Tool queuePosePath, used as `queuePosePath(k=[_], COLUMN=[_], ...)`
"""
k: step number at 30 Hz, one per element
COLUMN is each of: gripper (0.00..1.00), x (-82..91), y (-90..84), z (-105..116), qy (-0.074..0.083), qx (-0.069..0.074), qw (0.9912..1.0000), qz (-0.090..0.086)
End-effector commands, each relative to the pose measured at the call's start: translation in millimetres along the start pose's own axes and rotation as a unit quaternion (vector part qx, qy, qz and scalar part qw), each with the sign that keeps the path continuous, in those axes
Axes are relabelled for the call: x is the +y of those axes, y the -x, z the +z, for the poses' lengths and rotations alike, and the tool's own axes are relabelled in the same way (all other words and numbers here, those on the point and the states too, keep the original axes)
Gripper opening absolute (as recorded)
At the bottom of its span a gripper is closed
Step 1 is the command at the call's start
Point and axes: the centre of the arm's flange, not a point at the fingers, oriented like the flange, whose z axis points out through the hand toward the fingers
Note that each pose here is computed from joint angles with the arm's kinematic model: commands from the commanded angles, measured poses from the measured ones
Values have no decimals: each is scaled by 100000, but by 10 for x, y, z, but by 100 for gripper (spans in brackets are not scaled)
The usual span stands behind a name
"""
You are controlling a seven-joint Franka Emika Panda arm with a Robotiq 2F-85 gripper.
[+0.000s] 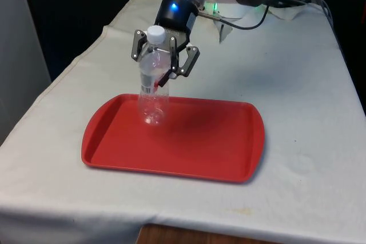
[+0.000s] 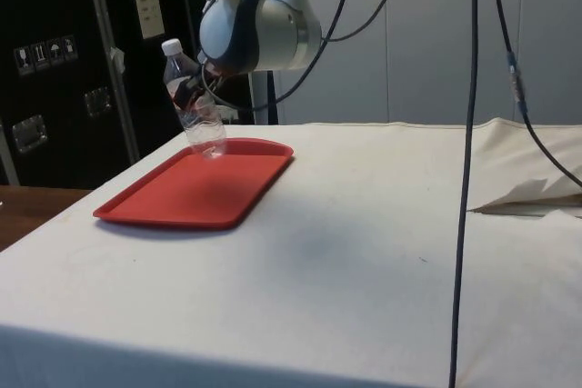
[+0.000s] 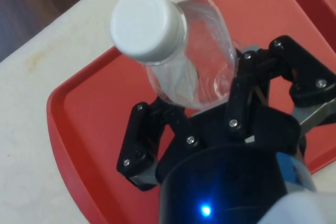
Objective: Place the bottle upright on the tray.
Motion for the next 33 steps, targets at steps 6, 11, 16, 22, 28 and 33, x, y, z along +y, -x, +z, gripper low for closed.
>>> queuePosePath(k=[6,11,16,22,28,33], gripper=[35,35,35,35,35,35], x=[-66,-89,-114,-92,-104,-155], y=[-65,-79,-57,-26,-17,-40], z=[-43,-57,-36,-17,-4,15], qy=[-37,34,217,649,654,203], qx=[2331,3047,3613,3305,3335,3655], qw=[99965,99931,99880,99886,99861,99792], qz=[1270,2120,3298,3369,4026,5309])
